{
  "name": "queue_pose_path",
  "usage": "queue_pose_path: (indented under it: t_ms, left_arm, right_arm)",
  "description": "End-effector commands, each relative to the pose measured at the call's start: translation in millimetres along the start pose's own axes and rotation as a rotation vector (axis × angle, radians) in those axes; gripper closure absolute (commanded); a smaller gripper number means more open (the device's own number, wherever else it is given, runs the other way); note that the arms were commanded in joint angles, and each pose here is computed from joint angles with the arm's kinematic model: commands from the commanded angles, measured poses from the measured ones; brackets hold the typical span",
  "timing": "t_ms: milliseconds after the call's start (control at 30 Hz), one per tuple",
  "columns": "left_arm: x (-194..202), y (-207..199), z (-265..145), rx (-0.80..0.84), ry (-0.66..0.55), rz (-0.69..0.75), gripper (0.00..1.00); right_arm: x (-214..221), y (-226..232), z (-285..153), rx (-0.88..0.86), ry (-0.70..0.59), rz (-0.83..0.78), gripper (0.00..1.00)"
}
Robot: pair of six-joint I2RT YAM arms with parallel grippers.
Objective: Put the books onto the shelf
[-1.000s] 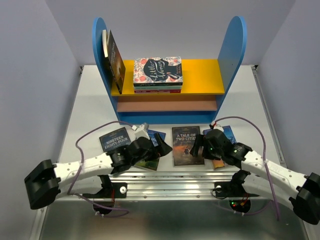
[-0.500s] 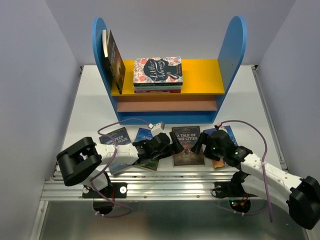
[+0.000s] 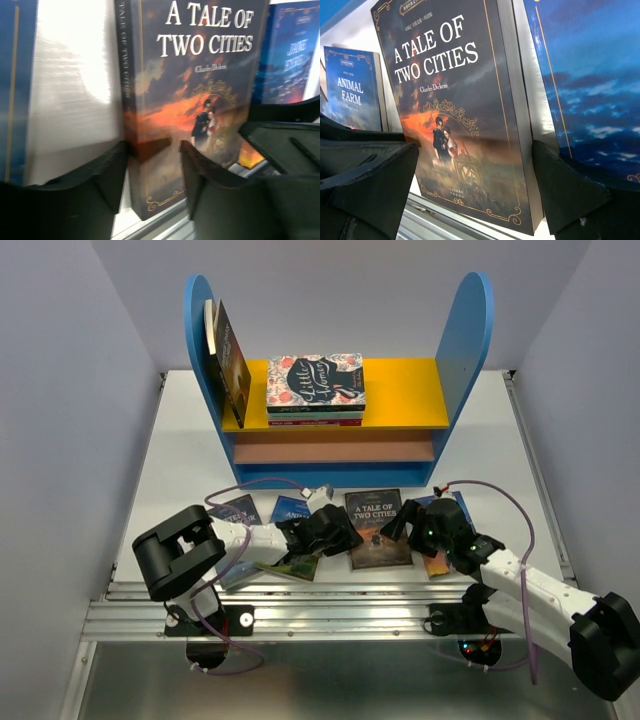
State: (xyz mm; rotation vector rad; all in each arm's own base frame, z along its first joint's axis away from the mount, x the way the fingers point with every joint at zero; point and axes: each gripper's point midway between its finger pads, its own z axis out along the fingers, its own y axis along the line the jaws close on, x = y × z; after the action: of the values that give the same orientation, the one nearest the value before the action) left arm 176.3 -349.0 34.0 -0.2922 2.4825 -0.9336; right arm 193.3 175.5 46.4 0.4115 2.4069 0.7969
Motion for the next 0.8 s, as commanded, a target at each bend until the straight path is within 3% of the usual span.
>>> queue_pose_path:
  t_ms: [0,67,100,433,767]
  left_arm:
    - [7.4,-6.7,8.5,-0.007,0.042,0.004,0.58]
    - [11.4,-1.1,11.5,-0.044,0.063,0.011,0.72]
    - [12.4,-3.1,16.0,-0.054,0.071,0.015,0.74]
    - [21.1,6.3,20.4,-0.122,0.122,0.022,0.78]
    - [28.0,9.7,17.4,-0.125,0.155,0.018,0.8]
  right_arm:
    - [15.4,17.8,-0.7,-0.119,0.072,0.021,0.0]
    - [14.3,27.7,-4.7,-0.161,0.077,0.013,0.0]
    - [12.9,32.1,-6.3,-0.175,0.078,0.005,0.0]
    - [8.7,81.1,-34.6,-0.368,0.128,-0.061,0.0]
    - [-5.6,112.1,-59.4,-0.48,0.088,-0.091,0.0]
